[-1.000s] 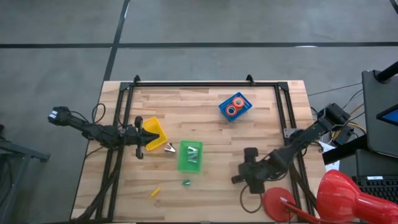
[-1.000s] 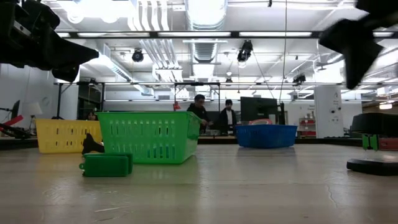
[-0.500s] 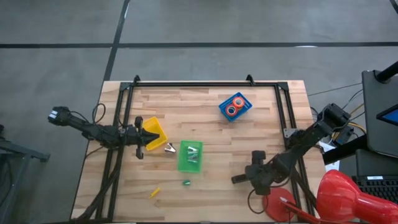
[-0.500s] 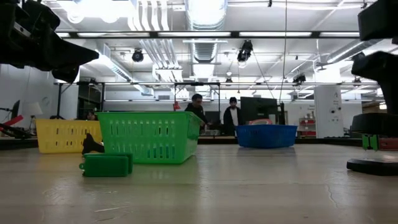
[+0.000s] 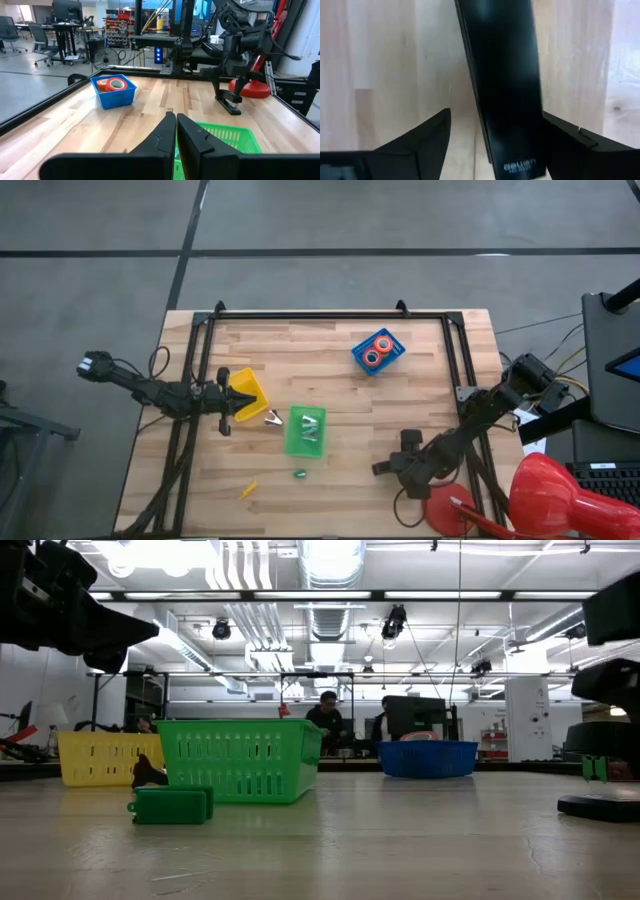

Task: Pick and place Stapler, Stapler remover, tape
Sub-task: Put the black stapler into the yellow bin

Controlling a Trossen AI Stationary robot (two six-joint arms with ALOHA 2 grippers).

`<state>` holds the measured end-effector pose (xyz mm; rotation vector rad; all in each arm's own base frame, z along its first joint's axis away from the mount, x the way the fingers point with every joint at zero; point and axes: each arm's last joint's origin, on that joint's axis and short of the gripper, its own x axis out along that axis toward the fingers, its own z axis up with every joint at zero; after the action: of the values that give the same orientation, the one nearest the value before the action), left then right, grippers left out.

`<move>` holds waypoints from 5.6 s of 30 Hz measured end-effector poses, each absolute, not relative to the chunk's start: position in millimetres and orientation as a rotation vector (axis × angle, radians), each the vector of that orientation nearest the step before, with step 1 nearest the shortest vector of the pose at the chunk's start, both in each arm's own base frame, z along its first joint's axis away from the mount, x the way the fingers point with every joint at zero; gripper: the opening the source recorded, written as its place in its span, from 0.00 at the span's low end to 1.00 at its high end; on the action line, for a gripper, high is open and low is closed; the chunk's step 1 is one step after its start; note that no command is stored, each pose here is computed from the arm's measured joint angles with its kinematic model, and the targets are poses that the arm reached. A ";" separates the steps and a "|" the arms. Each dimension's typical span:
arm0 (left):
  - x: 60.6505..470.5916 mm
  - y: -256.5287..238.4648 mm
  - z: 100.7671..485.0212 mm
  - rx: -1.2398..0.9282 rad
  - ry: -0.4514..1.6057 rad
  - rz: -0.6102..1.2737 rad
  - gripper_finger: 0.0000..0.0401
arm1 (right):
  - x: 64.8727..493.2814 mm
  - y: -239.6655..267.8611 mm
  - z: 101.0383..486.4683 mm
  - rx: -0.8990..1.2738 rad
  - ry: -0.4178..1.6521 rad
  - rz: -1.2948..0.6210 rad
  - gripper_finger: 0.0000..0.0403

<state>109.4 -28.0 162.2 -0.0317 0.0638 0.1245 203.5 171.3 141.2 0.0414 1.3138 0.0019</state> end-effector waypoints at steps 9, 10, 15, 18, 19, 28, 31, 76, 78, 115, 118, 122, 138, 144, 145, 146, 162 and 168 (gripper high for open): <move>109.4 -28.0 161.7 -0.029 0.069 0.125 0.05 | 206.2 173.9 135.0 0.010 1.331 0.010 0.53; 109.4 -28.0 161.6 -0.029 0.070 0.124 0.05 | 206.0 173.8 135.8 0.012 1.329 0.012 0.51; 109.4 -28.0 161.6 -0.029 0.070 0.125 0.05 | 205.0 172.3 139.4 0.018 1.319 0.012 0.39; 109.4 -28.0 161.7 -0.029 0.069 0.124 0.05 | 205.4 172.4 141.3 0.022 1.304 0.013 0.31; 109.4 -28.0 161.7 -0.029 0.069 0.124 0.05 | 205.8 172.7 142.1 0.026 1.298 0.017 0.29; 109.4 -28.1 161.7 -0.030 0.069 0.122 0.05 | 227.9 176.5 167.4 0.014 1.178 0.039 0.29; 109.4 -28.0 161.7 -0.030 0.069 0.123 0.05 | 239.5 176.4 180.3 -0.012 1.122 0.051 0.30; 116.1 -29.8 179.5 -0.286 -0.111 0.108 0.14 | 346.9 71.0 257.5 0.048 0.600 -0.071 0.30; 119.1 -30.9 179.1 -0.300 -0.109 0.108 0.21 | 348.5 69.0 259.0 0.055 0.581 -0.065 0.30; 232.4 -66.4 239.4 -0.024 -0.011 0.204 0.64 | 355.1 56.6 264.7 0.099 0.486 -0.102 0.31; 236.2 -67.2 239.4 -0.018 -0.005 0.206 0.64 | 354.9 56.6 264.0 0.097 0.489 -0.100 0.30; 236.6 -67.1 238.7 -0.010 -0.004 0.206 0.64 | 354.9 56.6 264.0 0.097 0.488 -0.100 0.30; 236.1 -65.7 237.4 -0.005 -0.003 0.202 0.24 | 353.2 55.6 259.8 0.101 0.498 -0.111 0.33; 236.1 -66.3 238.3 -0.012 -0.011 0.182 0.09 | 353.1 56.1 259.6 0.107 0.502 -0.093 0.32; 236.1 -66.5 238.4 -0.013 -0.012 0.180 0.07 | 353.2 56.2 259.6 0.106 0.501 -0.091 0.31; 236.0 -66.6 238.6 -0.014 -0.013 0.177 0.06 | 353.2 56.2 259.7 0.104 0.500 -0.091 0.30; 214.5 -60.5 257.9 -0.039 -0.009 0.135 0.56 | 345.0 56.0 245.3 0.089 0.664 -0.086 0.30; 218.6 -59.9 262.3 -0.082 -0.003 0.129 0.65 | 344.5 56.2 241.9 0.097 0.693 -0.083 0.31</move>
<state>218.6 -59.9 262.3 -0.0816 -0.0030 0.1294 344.5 56.2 241.9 0.0971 0.6930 -0.0827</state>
